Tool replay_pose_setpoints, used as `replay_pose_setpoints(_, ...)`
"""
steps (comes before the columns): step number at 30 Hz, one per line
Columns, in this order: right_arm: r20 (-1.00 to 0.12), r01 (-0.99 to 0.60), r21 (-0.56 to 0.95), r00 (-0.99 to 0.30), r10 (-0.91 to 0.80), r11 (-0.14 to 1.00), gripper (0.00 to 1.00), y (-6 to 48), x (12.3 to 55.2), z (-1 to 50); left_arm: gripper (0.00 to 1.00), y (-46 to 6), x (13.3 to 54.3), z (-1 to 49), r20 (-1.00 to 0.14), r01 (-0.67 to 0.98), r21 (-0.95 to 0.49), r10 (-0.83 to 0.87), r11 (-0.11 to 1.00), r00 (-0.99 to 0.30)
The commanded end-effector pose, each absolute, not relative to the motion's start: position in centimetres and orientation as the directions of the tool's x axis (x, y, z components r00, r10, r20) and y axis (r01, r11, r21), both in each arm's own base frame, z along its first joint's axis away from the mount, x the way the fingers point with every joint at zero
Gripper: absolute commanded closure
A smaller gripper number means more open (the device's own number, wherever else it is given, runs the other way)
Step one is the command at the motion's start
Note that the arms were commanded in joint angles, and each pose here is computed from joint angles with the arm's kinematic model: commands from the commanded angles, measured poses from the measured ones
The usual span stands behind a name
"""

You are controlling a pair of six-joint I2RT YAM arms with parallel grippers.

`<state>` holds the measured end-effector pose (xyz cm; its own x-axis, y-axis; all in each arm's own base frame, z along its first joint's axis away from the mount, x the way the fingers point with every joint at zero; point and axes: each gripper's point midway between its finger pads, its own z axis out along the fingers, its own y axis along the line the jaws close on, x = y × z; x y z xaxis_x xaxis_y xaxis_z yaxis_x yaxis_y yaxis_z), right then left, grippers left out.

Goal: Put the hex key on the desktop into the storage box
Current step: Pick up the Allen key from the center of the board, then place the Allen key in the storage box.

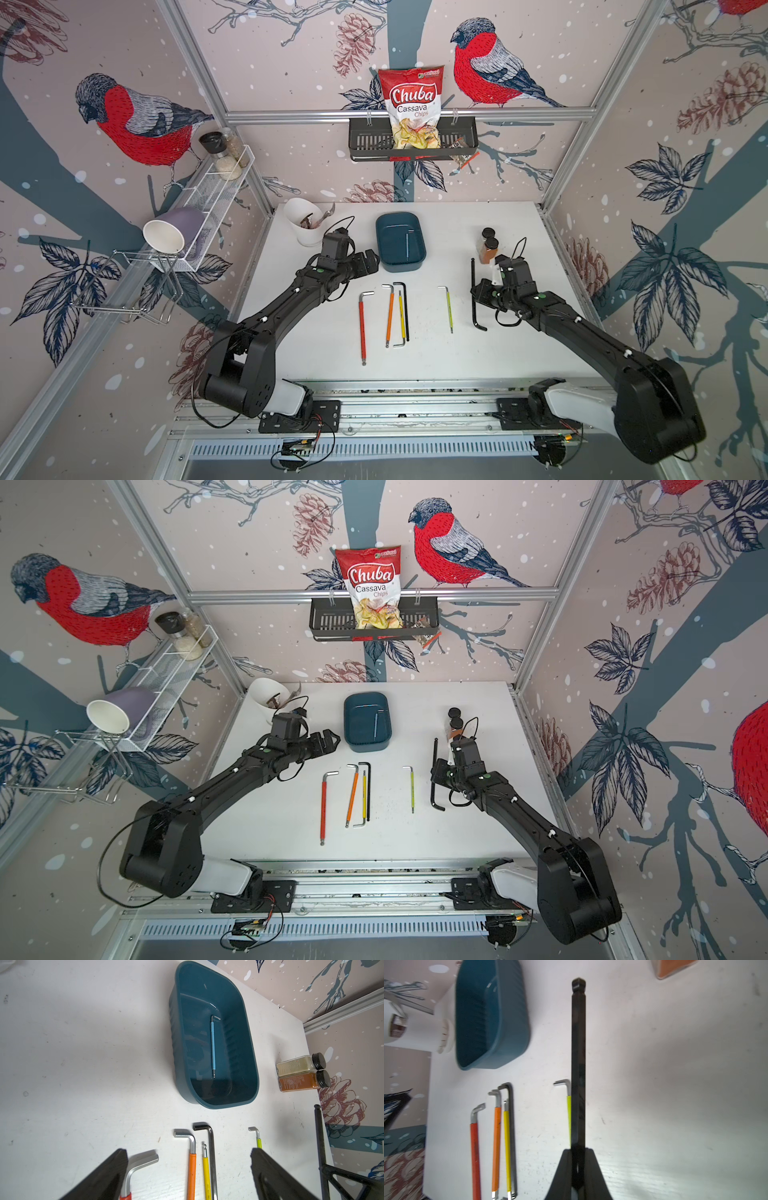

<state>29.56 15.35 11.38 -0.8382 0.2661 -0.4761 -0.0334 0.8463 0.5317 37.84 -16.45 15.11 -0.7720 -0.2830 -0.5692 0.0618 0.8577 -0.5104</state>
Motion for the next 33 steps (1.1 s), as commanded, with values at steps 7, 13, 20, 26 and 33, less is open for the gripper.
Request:
replay_pose_setpoints(7, -0.555, -0.343, 0.734, -0.8, 0.227, 0.587, 1.0, 21.3, 31.4, 19.9, 0.04, -16.1, 37.8, 15.2, -0.598, 0.066, -0.495, -0.285, 0.867, -0.749)
replay_pose_setpoints(13, -0.564, -0.42, 0.777, -0.796, 0.221, 0.47, 1.0, 23.1, 32.0, 22.6, 0.04, -14.4, 37.9, 16.2, -0.644, 0.044, -0.415, -0.259, 0.909, -0.72)
replay_pose_setpoints(20, -0.558, -0.361, 0.723, -0.809, 0.188, 0.589, 1.0, 24.7, 36.1, 21.0, 0.04, -14.3, 37.7, 16.5, -0.646, 0.047, -0.435, -0.275, 0.899, -0.712)
replay_pose_setpoints(26, -0.532, -0.315, 0.688, -0.832, 0.159, 0.654, 1.0, 28.1, 40.7, 19.2, 0.04, -14.3, 37.6, 17.2, -0.629, 0.062, -0.493, -0.306, 0.868, -0.715)
replay_pose_setpoints(33, -0.505, -0.28, 0.685, -0.848, 0.161, 0.673, 1.0, 33.0, 45.6, 17.6, 0.04, -12.1, 37.4, 17.3, -0.633, 0.046, -0.499, -0.327, 0.866, -0.702)
